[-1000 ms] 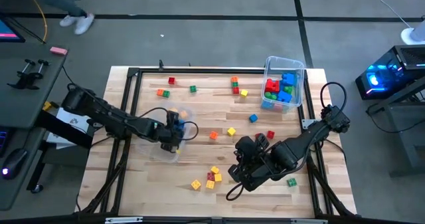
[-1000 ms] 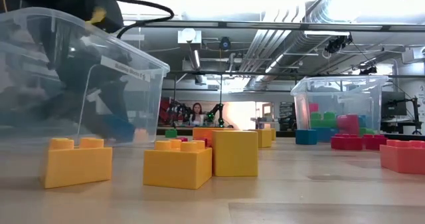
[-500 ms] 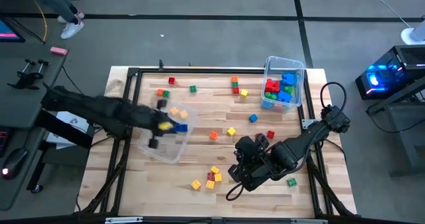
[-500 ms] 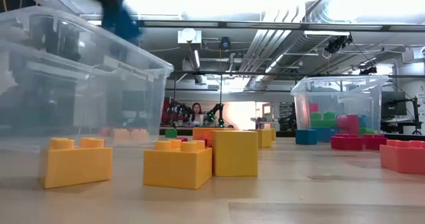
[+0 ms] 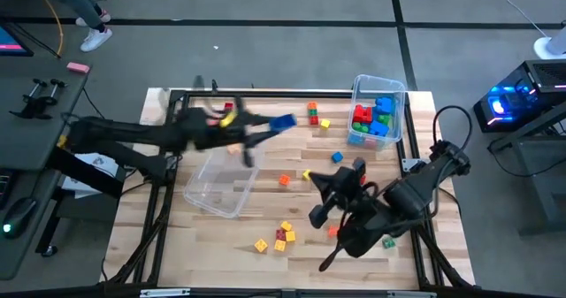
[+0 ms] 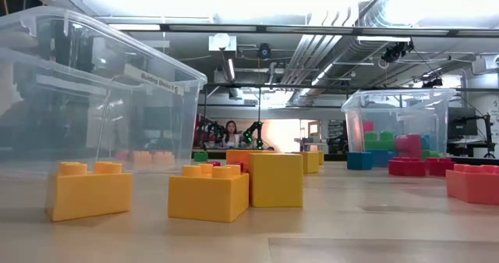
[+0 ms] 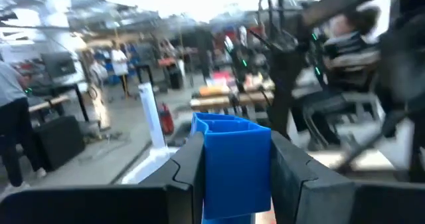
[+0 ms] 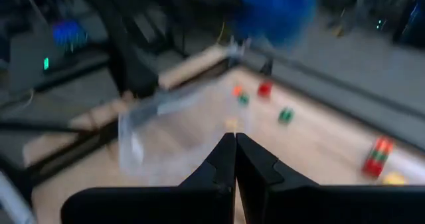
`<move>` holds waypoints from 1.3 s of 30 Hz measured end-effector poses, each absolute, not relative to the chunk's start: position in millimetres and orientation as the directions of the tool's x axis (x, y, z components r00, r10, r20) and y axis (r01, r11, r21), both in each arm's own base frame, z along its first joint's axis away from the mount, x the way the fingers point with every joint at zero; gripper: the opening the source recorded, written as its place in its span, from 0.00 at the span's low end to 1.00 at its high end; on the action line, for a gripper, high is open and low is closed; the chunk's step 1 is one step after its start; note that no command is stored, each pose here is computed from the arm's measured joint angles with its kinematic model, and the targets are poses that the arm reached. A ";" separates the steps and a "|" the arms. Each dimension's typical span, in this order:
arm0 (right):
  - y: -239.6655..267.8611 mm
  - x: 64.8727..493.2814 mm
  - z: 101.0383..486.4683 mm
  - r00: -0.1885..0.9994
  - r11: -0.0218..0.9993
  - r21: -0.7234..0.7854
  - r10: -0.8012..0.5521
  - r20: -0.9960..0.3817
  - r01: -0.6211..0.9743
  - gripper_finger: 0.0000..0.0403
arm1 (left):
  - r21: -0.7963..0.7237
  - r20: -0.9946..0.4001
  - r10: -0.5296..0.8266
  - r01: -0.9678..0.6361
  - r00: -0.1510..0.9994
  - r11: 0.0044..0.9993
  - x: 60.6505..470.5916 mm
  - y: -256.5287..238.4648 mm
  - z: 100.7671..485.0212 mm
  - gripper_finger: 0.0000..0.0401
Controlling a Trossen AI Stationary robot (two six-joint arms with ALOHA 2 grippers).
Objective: Sort blocks by size
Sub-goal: Put the large blue game piece into the right transparent bin, then adjust the left transparent bin
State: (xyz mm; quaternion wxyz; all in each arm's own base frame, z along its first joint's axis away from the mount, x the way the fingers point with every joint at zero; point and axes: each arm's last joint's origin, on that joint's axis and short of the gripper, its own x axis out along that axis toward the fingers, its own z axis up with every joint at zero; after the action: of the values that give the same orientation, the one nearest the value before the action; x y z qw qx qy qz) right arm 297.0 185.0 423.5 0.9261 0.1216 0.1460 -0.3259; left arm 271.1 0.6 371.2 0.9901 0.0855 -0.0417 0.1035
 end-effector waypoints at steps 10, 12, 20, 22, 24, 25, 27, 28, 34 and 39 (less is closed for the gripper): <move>172.0 279.6 478.5 0.719 0.726 0.013 -0.679 -0.152 0.688 0.00 | 0.012 0.127 0.284 -0.288 0.950 0.958 410.8 53.4 303.6 0.22; 169.2 278.6 482.8 0.710 0.717 0.007 -0.690 -0.140 0.697 0.00 | -0.018 0.123 0.283 -0.283 0.951 0.959 433.9 63.5 294.7 0.22; 163.3 281.7 483.4 0.694 0.700 0.007 -0.707 -0.136 0.714 0.00 | -0.096 0.153 0.287 -0.275 0.946 0.957 505.0 88.5 269.1 0.26; 161.9 282.5 483.4 0.690 0.696 0.007 -0.710 -0.136 0.718 0.00 | -0.100 0.164 0.303 -0.290 0.939 0.952 518.2 93.5 262.5 0.29; 160.6 283.2 483.4 0.687 0.693 0.007 -0.713 -0.137 0.721 0.00 | -0.116 0.160 0.308 -0.292 0.938 0.949 528.9 97.0 256.8 0.32; 160.3 283.4 483.4 0.687 0.693 0.007 -0.714 -0.137 0.721 0.00 | -0.135 0.149 0.312 -0.293 0.939 0.947 532.9 99.4 255.1 0.34; 160.3 283.4 483.4 0.687 0.693 0.008 -0.713 -0.138 0.721 0.00 | -0.171 0.121 0.312 -0.290 0.942 0.942 539.1 102.6 254.6 0.38; 160.4 283.5 483.3 0.689 0.695 0.010 -0.711 -0.140 0.719 0.00 | -0.182 0.106 0.308 -0.287 0.945 0.941 540.8 104.5 255.4 0.40; 160.8 283.8 482.8 0.698 0.705 0.010 -0.700 -0.152 0.709 0.00 | -0.190 0.116 0.287 -0.262 0.951 0.946 541.6 110.1 267.3 0.51; 160.9 283.9 482.6 0.701 0.708 0.014 -0.696 -0.155 0.706 0.00 | -0.175 0.003 0.201 -0.197 0.980 0.965 531.6 112.8 283.4 0.53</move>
State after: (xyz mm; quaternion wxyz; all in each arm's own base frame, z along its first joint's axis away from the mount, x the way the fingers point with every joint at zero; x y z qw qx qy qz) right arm 283.9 160.9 482.6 0.9214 0.0364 0.0692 -0.3806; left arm 531.6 112.8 283.4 0.9911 -0.0874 -0.0103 0.1003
